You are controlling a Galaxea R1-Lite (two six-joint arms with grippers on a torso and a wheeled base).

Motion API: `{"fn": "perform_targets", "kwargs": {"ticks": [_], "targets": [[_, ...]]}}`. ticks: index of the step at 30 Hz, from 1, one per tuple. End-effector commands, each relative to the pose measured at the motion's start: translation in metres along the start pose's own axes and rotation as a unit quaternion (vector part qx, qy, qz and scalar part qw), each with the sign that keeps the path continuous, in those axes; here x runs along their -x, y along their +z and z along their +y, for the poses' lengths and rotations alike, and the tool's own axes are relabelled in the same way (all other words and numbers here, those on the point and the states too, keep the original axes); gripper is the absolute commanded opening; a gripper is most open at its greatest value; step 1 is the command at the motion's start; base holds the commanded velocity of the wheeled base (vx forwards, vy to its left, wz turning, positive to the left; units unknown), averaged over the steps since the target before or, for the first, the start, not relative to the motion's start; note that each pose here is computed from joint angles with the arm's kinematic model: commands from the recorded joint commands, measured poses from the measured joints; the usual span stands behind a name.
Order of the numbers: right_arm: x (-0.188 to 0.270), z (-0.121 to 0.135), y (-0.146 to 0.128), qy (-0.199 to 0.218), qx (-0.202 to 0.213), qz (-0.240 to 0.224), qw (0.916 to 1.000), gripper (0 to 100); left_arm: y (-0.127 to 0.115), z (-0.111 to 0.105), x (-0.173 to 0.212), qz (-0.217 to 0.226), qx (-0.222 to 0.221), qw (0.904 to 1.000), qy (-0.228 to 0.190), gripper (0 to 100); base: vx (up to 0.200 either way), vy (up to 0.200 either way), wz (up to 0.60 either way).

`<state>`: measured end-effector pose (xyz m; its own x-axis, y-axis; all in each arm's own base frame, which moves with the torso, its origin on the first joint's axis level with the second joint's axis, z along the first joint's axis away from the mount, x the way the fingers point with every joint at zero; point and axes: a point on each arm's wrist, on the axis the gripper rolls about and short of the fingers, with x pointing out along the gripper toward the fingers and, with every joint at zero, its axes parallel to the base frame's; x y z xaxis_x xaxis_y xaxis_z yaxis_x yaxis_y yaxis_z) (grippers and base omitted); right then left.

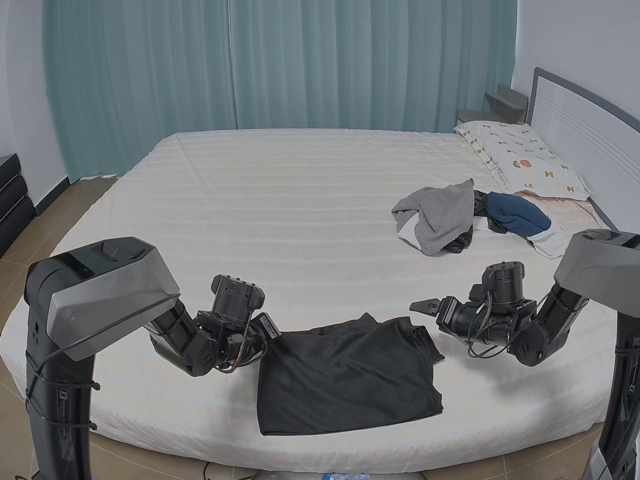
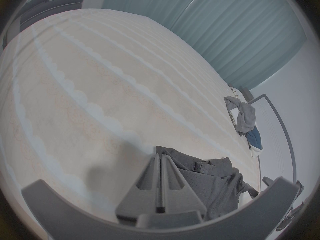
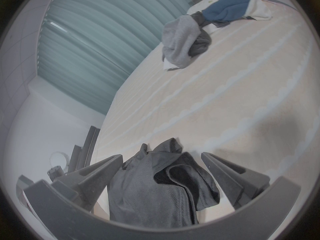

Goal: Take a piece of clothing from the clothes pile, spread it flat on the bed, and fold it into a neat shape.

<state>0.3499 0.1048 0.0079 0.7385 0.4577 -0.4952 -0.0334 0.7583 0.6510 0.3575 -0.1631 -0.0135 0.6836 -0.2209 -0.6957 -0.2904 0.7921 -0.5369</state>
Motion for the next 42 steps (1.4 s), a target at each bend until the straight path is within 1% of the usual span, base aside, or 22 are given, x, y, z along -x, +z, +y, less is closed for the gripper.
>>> {"fn": "perform_targets", "kwargs": {"ticks": [1,2,5,10,17,22,23,25,28,35,42], "targets": [[-0.004,-0.005,-0.016,-0.004,0.024,0.018,0.9995,100,0.001,0.007,0.001,0.0,0.009,0.9999,0.01,0,0.0,0.0,0.0],[-0.004,-0.005,-0.017,-0.004,0.027,0.019,0.9994,100,0.002,0.008,0.001,-0.001,0.01,0.9999,0.011,0,0.0,0.0,0.0],[-0.005,-0.002,-0.018,0.001,0.058,0.018,0.9981,100,0.005,0.011,0.004,-0.004,0.015,0.9998,0.014,0,0.0,0.0,0.0],[-0.01,0.005,-0.02,0.012,0.089,0.021,0.9957,100,0.01,0.013,0.006,-0.009,0.02,0.9997,0.014,0,0.0,0.0,0.0],[-0.022,0.009,-0.022,0.019,0.099,0.022,0.9947,100,0.01,0.013,0.006,-0.008,0.031,0.9994,0.013,0,0.0,0.0,0.0],[-0.035,0.01,-0.022,0.021,0.116,0.02,0.9929,100,0.01,0.012,0.006,-0.008,0.03,0.9994,0.013,0,0.0,0.0,0.0],[-0.036,0.01,-0.022,0.02,0.116,0.022,0.9928,0,0.01,0.012,0.006,-0.008,0.03,0.9994,0.013,0,0.0,0.0,0.0],[-0.036,0.008,-0.023,0.013,0.121,0.029,0.9922,0,0.01,0.012,0.006,-0.008,0.03,0.9994,0.013,0,0.0,0.0,0.0],[-0.034,0.006,-0.021,0.009,0.128,0.026,0.9914,0,0.009,0.012,0.005,-0.007,0.03,0.9994,0.013,0,0.0,0.0,0.0],[-0.031,-0.005,-0.003,-0.001,0.118,0.003,0.993,0,0.008,0.014,0.004,-0.004,0.028,0.9994,0.018,0,0.0,0.0,0.0],[-0.033,-0.016,0.002,-0.008,0.109,-0.005,0.9939,0,0.007,0.015,0.003,-0.003,0.028,0.9994,0.02,0,0.0,0.0,0.0]]}}
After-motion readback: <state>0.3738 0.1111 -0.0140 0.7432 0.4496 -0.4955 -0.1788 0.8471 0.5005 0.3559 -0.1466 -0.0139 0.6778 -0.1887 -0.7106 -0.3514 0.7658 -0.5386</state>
